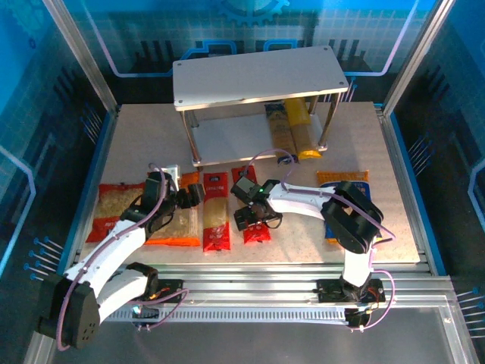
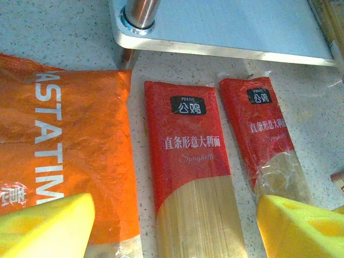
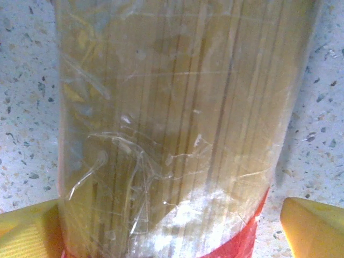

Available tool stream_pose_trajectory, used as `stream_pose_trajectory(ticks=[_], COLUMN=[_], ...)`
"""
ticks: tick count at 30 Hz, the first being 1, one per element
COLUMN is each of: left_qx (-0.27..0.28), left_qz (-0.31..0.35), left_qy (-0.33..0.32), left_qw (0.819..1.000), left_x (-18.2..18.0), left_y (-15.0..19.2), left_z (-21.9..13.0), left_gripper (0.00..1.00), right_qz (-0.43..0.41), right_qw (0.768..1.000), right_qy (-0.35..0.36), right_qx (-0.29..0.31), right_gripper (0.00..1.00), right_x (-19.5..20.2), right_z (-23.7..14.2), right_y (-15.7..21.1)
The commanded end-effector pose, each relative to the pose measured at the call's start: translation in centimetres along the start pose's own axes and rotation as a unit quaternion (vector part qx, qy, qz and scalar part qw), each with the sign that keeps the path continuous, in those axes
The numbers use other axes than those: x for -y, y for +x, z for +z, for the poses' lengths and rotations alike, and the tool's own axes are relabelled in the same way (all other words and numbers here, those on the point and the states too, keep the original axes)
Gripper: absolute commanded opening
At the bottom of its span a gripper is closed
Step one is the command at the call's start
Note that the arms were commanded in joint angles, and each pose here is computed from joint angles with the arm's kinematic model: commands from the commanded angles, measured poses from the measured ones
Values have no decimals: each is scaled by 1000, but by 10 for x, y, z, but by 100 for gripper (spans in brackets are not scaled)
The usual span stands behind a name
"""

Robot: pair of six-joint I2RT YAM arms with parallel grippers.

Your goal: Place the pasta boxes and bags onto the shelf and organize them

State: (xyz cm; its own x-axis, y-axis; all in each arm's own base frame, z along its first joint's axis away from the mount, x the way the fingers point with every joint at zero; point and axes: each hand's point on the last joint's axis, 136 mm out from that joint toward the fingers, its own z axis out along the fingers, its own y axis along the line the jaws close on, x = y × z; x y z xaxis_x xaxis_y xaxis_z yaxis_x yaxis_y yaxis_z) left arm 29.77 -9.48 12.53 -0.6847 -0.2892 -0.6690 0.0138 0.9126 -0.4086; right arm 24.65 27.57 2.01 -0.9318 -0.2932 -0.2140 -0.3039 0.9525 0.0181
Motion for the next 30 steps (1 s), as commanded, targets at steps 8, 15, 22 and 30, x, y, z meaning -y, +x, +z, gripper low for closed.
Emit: stream_pose_trajectory(ticks=[8, 15, 22, 30], left_qx=[7, 4, 9, 12], left_qz=[19, 18, 19, 18], left_qy=[-1, 0, 2, 7], left_qw=[1000, 1000, 1000, 1000], left_x=[2, 1, 4, 7], left_y=[-2, -1, -6, -11], left_z=[-5, -2, -1, -1], left_gripper=[80, 80, 80, 80], right_qz=[-31, -31, -27, -29], right_qw=[999, 999, 999, 999], right_qy=[12, -10, -21, -20], right_qx=[-5, -13, -3, 29], right_gripper=[97, 79, 54, 35], right_x=[-3, -6, -1, 5], right_z=[11, 10, -5, -30], right_y=[-14, -6, 1, -6])
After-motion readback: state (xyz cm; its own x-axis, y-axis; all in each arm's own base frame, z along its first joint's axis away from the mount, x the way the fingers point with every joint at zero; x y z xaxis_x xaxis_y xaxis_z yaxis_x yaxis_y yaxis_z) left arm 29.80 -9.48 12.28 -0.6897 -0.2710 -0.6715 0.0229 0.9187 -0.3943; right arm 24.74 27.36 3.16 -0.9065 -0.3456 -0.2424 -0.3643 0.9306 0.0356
